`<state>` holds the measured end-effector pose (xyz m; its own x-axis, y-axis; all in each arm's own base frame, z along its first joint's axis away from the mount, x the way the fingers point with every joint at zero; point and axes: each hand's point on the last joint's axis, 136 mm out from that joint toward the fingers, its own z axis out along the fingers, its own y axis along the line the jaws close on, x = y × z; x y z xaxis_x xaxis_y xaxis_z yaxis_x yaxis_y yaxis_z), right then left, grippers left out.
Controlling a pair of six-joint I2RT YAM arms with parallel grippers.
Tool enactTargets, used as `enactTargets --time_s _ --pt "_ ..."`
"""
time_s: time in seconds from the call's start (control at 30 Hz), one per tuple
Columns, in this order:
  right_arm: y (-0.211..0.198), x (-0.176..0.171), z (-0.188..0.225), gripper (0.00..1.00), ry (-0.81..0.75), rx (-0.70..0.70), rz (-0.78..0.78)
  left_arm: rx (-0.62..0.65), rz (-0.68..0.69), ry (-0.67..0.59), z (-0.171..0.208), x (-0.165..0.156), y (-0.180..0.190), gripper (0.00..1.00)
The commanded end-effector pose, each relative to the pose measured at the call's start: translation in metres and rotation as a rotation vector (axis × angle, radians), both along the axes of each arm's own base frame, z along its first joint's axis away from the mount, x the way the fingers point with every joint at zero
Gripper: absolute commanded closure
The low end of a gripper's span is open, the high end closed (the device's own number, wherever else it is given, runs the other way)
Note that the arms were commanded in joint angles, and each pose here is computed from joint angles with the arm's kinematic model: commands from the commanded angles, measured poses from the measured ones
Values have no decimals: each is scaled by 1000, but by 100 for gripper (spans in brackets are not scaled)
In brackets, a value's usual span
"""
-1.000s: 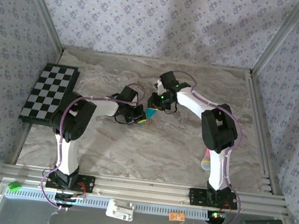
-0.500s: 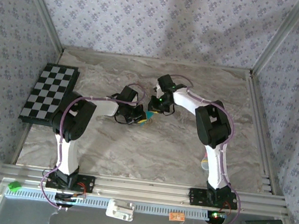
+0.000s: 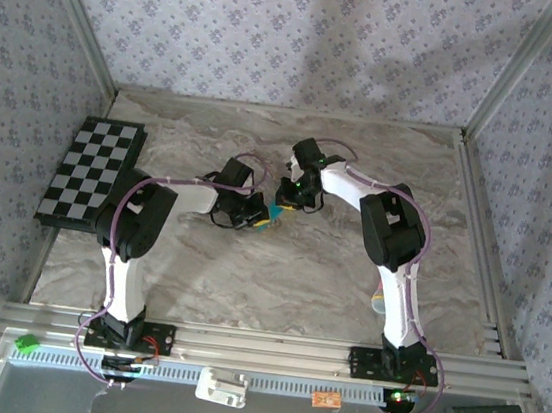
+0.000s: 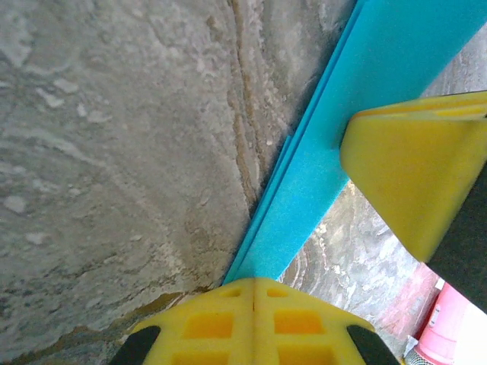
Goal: Fold a paper plane with a square sheet of paper (pick it up from the middle)
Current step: Fold the wing for the fifth time at the center of the table.
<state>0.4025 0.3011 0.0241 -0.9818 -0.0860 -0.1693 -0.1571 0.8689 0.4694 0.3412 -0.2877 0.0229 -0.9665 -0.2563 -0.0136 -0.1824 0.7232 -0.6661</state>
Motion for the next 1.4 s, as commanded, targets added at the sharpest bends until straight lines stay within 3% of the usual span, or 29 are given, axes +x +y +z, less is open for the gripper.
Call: enactTargets --time_s 0.0,0.2,0.73,1.17,1.37 --pt "-28 -8 -38 84 57 -127 -47 2 -4 13 12 -3 3 100" --pt "-39 -15 -50 85 97 -179 -90 -7 -20 -40 36 -3 -6 96" --pt "-54 -25 -63 87 159 -265 -164 -11 67 -22 17 16 -17 93" --pt "-60 -26 -64 87 168 -305 -170 69 88 49 -15 -2 0 94" --pt "-64 -27 -64 87 175 -328 -173 107 35 70 -27 -18 10 96"
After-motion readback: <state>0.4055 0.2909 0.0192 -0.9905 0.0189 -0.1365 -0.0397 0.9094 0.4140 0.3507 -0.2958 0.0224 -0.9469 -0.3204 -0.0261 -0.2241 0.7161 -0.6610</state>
